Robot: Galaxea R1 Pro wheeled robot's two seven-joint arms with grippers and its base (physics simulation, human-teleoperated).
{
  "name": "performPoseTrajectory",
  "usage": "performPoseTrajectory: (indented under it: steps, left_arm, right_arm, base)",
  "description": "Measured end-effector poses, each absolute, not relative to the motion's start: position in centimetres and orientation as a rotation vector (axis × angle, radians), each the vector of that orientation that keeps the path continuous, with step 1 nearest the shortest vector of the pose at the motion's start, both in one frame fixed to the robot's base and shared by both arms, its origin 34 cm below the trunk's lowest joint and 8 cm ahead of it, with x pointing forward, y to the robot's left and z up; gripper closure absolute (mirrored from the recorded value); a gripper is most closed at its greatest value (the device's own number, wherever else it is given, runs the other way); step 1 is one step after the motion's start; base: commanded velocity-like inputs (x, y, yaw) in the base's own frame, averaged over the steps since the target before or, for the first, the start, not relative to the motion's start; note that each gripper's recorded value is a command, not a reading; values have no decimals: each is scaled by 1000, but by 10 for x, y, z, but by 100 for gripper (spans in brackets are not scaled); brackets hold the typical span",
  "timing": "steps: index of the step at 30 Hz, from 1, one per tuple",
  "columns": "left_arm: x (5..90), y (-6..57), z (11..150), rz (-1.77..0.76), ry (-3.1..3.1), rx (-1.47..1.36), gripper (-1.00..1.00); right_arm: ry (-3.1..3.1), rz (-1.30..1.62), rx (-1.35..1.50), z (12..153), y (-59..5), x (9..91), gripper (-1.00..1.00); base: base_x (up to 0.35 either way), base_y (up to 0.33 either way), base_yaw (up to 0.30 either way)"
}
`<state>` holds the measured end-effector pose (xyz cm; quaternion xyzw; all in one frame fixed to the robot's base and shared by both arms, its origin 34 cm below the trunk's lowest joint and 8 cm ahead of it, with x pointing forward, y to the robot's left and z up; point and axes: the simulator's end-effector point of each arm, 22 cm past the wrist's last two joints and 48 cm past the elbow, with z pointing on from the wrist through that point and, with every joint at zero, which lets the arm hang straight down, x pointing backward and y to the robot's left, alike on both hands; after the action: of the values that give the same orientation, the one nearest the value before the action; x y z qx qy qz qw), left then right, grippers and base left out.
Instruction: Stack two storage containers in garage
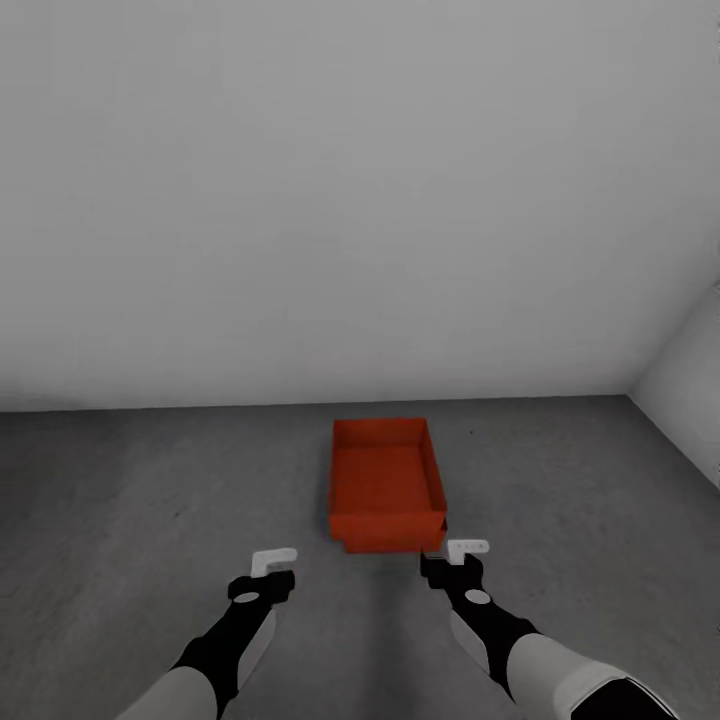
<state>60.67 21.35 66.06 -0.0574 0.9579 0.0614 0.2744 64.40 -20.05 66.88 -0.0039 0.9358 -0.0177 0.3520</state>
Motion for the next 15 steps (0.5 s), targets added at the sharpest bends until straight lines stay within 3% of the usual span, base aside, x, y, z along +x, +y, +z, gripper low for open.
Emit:
performPoseTrajectory:
  steps: [5, 15]
  left_arm:
    - [607, 214, 661, 166, 2574, -156, -100]
    - [604, 239, 658, 207, 2577, -153, -100]
  right_arm:
    - [2427, -50, -11, 668, -203, 643, -100]
    - [2438, -61, -24, 666, -208, 641, -100]
  base:
    - [-137, 34, 0]
    - [-20, 5, 0]
